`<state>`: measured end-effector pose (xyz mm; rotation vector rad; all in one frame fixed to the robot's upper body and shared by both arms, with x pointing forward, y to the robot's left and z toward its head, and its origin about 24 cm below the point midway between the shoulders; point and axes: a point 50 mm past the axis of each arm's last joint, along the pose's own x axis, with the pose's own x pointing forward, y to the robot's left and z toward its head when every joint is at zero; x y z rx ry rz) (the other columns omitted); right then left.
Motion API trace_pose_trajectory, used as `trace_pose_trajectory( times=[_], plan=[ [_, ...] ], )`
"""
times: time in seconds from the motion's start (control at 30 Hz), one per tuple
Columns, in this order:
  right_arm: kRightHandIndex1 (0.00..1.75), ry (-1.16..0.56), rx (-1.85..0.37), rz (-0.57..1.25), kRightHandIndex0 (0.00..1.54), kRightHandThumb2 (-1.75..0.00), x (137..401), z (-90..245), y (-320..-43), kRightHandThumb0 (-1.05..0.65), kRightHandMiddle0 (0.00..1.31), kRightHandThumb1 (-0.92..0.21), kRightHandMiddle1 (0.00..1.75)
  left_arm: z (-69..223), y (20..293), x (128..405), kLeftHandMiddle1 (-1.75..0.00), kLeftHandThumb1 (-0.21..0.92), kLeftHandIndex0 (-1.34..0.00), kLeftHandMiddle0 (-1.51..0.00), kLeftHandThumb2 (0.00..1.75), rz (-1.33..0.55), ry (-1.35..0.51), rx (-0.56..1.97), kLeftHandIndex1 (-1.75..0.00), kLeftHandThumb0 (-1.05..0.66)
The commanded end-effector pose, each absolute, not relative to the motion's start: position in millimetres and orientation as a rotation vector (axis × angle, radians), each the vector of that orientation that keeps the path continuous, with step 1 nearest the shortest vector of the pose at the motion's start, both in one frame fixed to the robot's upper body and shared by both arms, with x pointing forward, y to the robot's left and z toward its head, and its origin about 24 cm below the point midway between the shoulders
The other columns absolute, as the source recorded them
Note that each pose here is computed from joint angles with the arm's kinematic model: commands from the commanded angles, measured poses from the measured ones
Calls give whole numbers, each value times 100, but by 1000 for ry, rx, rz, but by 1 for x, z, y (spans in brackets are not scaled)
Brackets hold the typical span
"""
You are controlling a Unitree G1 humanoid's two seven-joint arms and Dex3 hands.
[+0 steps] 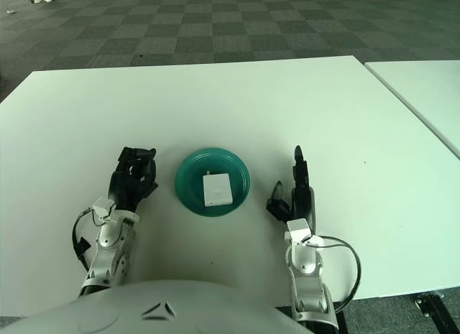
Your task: Put the charger into the plate.
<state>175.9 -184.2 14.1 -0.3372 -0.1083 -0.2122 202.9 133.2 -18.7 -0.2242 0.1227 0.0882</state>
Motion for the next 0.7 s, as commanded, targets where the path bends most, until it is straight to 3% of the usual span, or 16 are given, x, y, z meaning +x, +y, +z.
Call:
trace_pose_trajectory(
  times=[0.0,0.07,0.17,0.23,0.33,0.53,0.67],
  plan=[
    [0,-63,-326,-174,0,-119,175,1,-180,-105,0,-92,0,-36,135,188,-57,71,-35,-31,77,105,216,-231,-171,-38],
    [0,-46,-322,-161,0,-119,176,-3,-179,-105,0,-92,0,-39,138,179,-51,83,-26,-28,63,71,183,-205,-173,-37],
    [0,-14,-312,-144,0,-119,177,-7,-180,-105,0,-92,0,-50,139,166,-29,89,-8,-21,83,41,158,-172,-122,-70],
    [0,25,-301,-123,0,-117,177,-11,-179,-105,0,-92,0,-52,139,164,-18,91,-4,-19,89,45,144,-148,-97,-80],
    [0,53,-291,-103,0,-116,176,-14,-178,-105,0,-92,0,-51,139,163,-9,92,-1,-16,96,42,123,-123,-73,-87],
    [0,78,-238,-68,0,-110,174,-15,-168,-105,0,-92,0,-45,144,158,-2,92,0,-7,103,1,82,-72,-41,-92],
    [0,105,-190,-72,0,-107,175,-16,-162,-105,0,-92,0,-40,152,152,0,92,0,-5,104,-9,67,-76,-33,-92]
  ],
)
